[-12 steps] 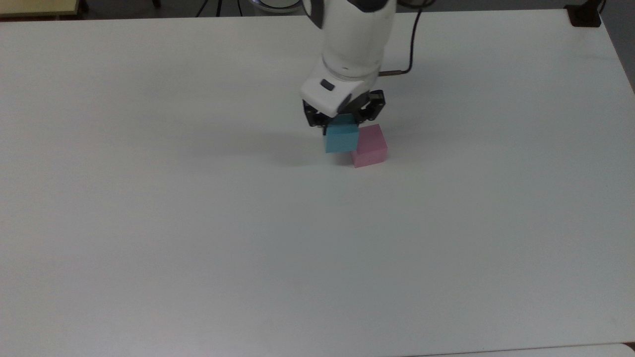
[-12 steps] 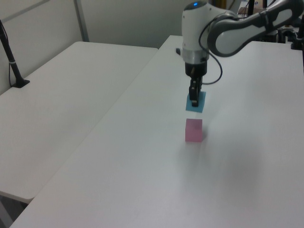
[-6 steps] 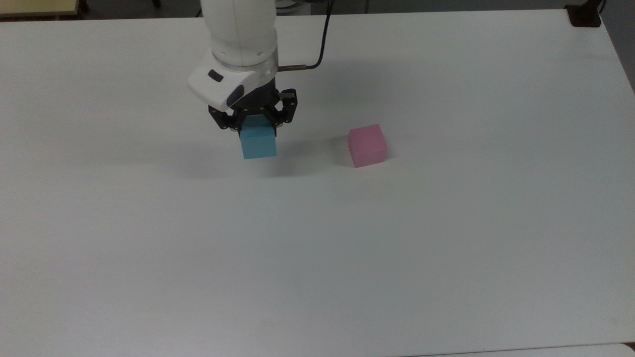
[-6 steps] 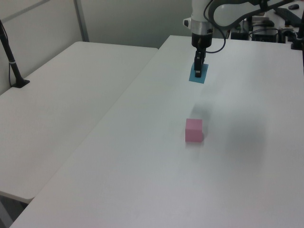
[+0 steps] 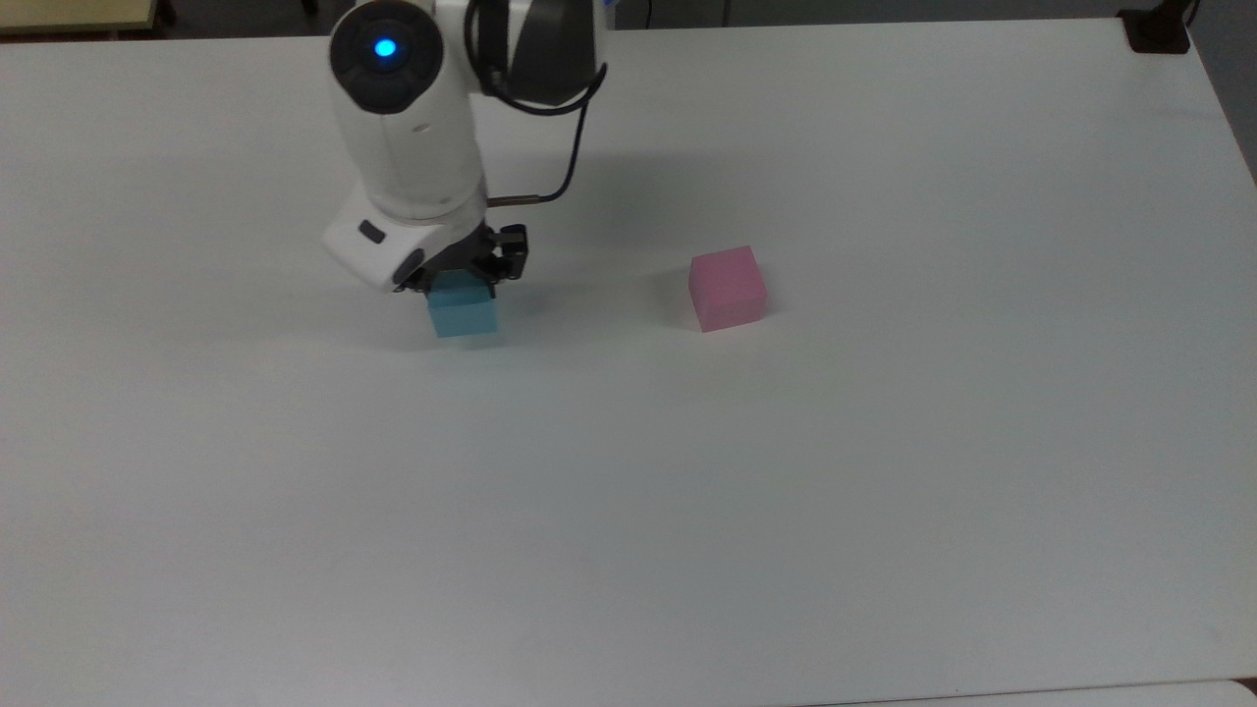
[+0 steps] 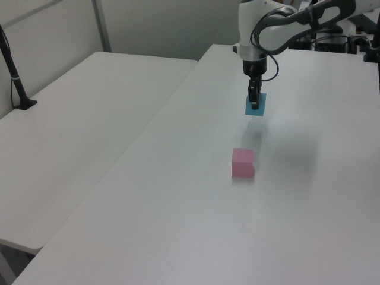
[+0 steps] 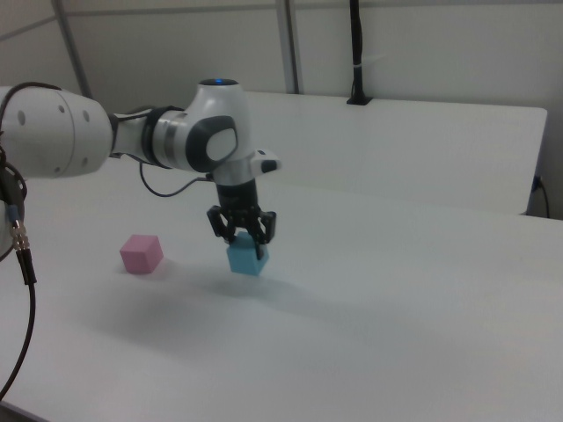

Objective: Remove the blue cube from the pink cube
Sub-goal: 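Carry the light blue cube away from the pink cube and lower it, then open the gripper to release the light blue cube on the table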

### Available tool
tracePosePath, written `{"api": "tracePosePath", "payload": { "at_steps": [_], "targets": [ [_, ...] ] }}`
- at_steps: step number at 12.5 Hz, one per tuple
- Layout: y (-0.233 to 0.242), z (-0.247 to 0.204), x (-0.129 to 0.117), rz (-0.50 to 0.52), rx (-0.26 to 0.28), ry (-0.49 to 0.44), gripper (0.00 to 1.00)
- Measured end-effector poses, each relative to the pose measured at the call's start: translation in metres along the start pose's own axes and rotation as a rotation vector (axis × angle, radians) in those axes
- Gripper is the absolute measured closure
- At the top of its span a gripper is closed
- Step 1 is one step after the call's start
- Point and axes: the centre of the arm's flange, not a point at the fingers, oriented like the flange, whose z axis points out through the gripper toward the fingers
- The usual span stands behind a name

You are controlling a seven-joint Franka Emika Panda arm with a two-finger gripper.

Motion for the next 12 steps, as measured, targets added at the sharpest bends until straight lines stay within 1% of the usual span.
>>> {"api": "tracePosePath", "payload": {
  "at_steps": [3,4,7,10,11,12],
  "targets": [
    [0.041,0.001,-0.01,-0.011,-0.006,-0.001,0.43],
    [0.048,0.001,-0.012,-0.009,-0.006,-0.001,0.43],
    [0.049,0.013,-0.002,-0.012,-0.015,0.038,0.43],
    [0.05,0.038,0.005,-0.014,-0.014,0.043,0.43],
    [0.05,0.042,0.006,-0.014,-0.013,0.038,0.41],
    [0.051,0.043,0.006,-0.007,-0.012,0.037,0.33]
  ]
}}
